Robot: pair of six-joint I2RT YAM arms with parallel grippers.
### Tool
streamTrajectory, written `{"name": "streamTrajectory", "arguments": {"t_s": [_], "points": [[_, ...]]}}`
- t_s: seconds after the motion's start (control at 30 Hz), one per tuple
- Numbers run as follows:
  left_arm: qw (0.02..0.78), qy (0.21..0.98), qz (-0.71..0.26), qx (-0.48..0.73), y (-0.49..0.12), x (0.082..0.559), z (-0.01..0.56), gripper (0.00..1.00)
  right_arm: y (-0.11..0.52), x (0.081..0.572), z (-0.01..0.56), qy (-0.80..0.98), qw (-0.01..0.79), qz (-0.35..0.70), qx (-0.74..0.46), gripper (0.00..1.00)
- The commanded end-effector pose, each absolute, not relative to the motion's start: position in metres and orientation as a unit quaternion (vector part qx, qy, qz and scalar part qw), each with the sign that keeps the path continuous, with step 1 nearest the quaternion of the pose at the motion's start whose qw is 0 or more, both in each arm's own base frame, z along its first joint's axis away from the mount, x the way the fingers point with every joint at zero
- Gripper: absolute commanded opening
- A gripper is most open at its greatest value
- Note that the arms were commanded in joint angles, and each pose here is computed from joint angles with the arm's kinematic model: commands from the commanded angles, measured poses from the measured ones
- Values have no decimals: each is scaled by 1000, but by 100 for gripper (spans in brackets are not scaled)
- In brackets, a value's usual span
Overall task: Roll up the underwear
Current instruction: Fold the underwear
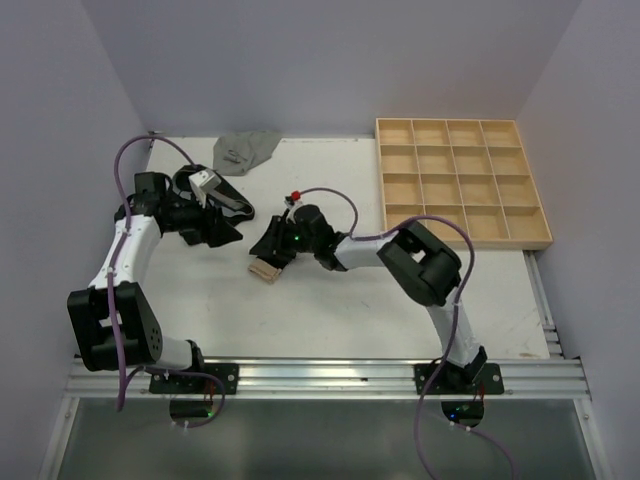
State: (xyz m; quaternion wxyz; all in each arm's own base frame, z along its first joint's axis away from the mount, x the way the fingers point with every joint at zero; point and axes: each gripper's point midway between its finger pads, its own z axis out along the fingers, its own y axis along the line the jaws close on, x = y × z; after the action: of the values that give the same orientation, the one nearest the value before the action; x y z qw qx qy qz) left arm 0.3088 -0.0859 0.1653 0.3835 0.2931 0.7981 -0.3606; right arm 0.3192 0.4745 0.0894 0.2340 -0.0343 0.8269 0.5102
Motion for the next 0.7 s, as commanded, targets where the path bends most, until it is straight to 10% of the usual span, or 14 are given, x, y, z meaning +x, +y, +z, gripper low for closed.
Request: {"name": "streamTrajectory", "arguments": {"t_s": [0.0,0.43,0.67], "points": [[420,778,-358,299,-82,322,185,69,495,318,50,814,197,542,69,47],[414,781,-355,303,-75,314,182,70,447,222,30,853,68,513,-65,37],[420,774,-362,306,-77,313,187,70,447,246,124,814,172,544,-111,40]]}}
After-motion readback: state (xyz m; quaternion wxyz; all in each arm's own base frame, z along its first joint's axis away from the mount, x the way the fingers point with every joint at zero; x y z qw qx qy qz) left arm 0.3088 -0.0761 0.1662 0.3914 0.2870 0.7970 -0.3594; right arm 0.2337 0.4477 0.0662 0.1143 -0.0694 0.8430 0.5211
